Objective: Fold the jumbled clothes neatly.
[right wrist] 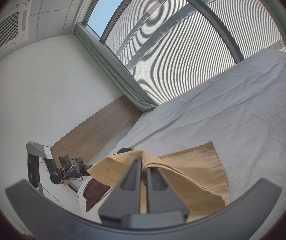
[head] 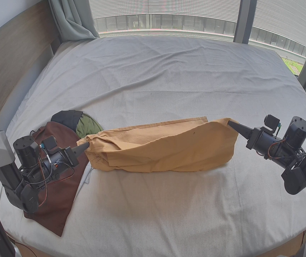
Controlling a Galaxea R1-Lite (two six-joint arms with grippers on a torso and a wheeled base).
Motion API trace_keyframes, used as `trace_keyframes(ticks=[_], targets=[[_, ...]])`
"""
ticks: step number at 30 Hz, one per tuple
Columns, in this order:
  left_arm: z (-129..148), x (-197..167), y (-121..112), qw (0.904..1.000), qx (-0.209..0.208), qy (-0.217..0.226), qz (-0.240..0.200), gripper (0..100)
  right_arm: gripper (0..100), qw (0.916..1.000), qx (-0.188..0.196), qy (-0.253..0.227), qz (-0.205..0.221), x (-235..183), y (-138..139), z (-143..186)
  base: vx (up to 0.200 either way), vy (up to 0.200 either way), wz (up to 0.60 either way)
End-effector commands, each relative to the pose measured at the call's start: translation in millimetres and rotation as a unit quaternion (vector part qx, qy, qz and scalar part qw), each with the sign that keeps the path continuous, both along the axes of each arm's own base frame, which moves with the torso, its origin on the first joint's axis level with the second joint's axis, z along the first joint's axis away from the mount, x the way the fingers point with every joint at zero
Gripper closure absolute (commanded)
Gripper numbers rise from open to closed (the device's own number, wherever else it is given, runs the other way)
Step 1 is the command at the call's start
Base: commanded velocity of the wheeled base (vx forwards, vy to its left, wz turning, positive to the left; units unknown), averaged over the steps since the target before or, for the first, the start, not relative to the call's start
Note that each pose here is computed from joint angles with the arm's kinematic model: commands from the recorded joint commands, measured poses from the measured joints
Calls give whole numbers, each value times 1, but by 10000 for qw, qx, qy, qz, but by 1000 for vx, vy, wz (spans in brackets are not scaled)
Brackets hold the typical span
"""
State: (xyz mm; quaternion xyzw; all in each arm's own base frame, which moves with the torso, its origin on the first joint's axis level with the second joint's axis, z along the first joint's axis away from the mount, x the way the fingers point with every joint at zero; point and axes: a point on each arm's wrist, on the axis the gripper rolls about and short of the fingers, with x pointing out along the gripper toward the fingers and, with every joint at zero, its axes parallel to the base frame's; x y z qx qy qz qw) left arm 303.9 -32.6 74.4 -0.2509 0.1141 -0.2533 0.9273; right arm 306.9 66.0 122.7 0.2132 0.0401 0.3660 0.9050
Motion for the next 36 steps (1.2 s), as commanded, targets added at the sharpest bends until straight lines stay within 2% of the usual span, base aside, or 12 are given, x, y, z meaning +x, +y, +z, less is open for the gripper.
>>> trace_keyframes(ticks=[1,7,18,36], targets=[[1,3,-2,10000,-52,-25,-10,100,100,9999,32,91,-123,15,-6,-9,0,0,0],[2,9,-2,9998,-103,-68,171,100,100,9996,51,133,-229,28,-13,-17,0,0,0],[-2,15,-3,9995,-92,-62,286,100,100,9997,106,-39,-224,41,-12,-11,0,0,0],[-5,22,-6,9994,-233,-4,274,100,100,9997,111,-26,-223,67,-9,-29,0,0,0]])
